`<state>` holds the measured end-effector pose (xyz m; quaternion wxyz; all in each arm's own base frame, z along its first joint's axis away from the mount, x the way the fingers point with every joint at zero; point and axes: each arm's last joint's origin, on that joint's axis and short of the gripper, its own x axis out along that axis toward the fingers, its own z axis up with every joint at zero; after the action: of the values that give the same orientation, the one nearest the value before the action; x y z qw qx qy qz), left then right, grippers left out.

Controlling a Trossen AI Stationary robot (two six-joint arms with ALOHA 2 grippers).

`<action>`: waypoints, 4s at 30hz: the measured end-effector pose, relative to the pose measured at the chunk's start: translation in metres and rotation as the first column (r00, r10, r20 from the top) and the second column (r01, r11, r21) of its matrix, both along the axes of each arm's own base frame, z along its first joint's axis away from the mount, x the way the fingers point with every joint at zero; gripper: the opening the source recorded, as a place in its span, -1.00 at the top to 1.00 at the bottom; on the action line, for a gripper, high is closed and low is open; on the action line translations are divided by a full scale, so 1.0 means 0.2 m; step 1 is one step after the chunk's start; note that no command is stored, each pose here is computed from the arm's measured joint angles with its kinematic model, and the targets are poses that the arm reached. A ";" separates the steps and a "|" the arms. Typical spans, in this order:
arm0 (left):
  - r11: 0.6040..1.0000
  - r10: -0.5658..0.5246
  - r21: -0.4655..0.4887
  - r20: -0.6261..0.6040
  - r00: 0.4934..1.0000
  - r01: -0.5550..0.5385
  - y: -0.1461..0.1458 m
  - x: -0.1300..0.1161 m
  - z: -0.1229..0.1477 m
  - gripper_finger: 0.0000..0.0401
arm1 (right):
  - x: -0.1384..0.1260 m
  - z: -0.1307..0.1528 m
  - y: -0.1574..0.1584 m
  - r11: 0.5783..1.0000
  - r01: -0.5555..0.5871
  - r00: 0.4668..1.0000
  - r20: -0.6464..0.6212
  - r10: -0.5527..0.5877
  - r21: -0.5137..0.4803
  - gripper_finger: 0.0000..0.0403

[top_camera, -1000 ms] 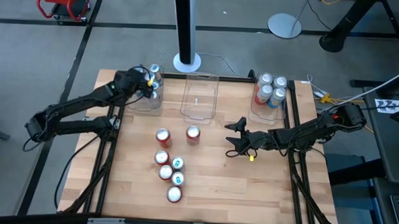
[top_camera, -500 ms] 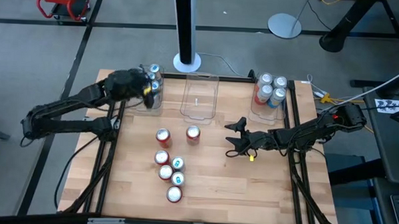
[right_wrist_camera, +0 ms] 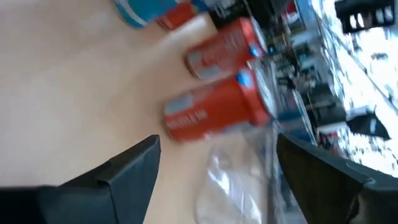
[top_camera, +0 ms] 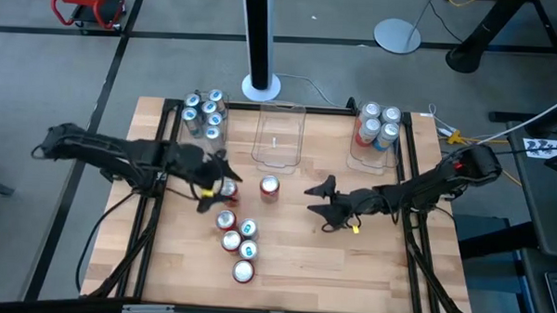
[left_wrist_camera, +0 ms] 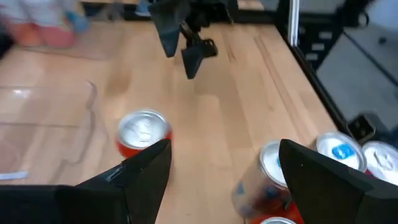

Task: Sort soda cans
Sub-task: Put the blue soda can into the left transparent bin

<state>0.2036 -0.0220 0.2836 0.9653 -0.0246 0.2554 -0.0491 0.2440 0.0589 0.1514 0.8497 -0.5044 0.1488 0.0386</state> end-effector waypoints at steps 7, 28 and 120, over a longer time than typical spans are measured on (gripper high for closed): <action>0.997 -0.073 0.005 -0.096 0.993 0.074 -0.12 0.09 -0.10 -0.42 | 0.05 -0.06 0.08 0.998 -0.057 0.996 0.074 0.058 -0.011 -0.60; 0.976 -0.187 0.062 -0.254 0.949 0.209 -0.37 0.35 -0.19 -0.42 | 0.12 -0.09 0.12 0.980 -0.174 0.985 0.031 0.172 0.100 -0.60; 0.407 0.912 0.438 -0.249 0.326 -0.802 0.26 -0.30 0.27 -0.14 | 0.03 0.11 -0.03 0.918 0.325 0.945 0.047 -0.323 -0.228 -0.60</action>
<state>0.1438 0.0298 0.3375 0.7472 -0.0529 0.4232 0.5096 0.2498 0.0525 0.1743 0.7801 -0.5688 0.2301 -0.1220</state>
